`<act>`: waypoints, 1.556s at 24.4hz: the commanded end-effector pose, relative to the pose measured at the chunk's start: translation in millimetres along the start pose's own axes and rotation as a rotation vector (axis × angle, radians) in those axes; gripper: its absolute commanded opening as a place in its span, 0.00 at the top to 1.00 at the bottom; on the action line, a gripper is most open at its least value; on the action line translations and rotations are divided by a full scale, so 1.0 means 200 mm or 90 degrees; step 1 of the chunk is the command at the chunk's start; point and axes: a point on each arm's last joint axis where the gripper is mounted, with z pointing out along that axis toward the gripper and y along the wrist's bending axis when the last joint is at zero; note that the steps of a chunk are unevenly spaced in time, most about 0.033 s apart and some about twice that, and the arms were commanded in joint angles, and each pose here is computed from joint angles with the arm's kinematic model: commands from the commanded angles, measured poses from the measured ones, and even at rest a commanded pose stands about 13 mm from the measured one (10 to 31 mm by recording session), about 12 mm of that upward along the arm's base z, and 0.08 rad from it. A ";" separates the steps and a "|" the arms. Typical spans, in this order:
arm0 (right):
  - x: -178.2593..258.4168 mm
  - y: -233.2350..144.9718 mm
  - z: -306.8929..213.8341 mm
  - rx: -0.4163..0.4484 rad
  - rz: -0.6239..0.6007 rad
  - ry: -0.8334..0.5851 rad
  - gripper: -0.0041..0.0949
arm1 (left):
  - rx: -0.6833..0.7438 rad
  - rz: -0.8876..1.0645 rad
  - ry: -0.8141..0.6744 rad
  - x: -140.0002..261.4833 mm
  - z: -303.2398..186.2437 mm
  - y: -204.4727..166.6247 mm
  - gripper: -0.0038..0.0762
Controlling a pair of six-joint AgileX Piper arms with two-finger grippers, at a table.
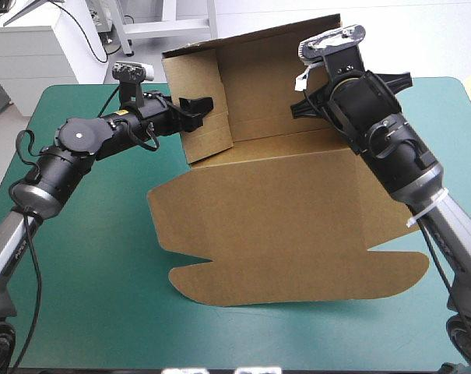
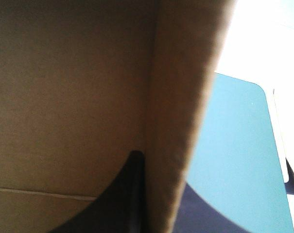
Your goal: Fold the box
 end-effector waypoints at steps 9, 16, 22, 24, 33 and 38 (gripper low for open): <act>-0.08 0.01 -0.11 -0.032 0.014 -0.108 0.97 | 0.044 0.013 -0.041 -0.08 -0.04 -0.10 0.83; -0.07 0.02 -0.11 -0.043 0.021 -0.101 0.97 | 0.039 -0.003 -0.054 -0.09 -0.04 -0.09 0.96; 0.00 -0.06 0.11 -0.085 0.092 0.039 0.97 | -0.146 0.067 0.075 -0.10 -0.06 -0.09 0.96; 0.06 -0.03 0.26 -0.130 0.092 0.137 0.97 | -0.183 0.059 0.119 -0.10 -0.01 -0.07 0.96; 0.34 0.14 0.64 -0.182 0.044 0.330 0.97 | -0.243 -0.025 0.401 0.18 0.31 0.13 0.96; 0.46 0.15 0.71 -0.206 0.038 0.395 0.98 | -0.259 -0.056 0.476 0.28 0.37 0.18 0.96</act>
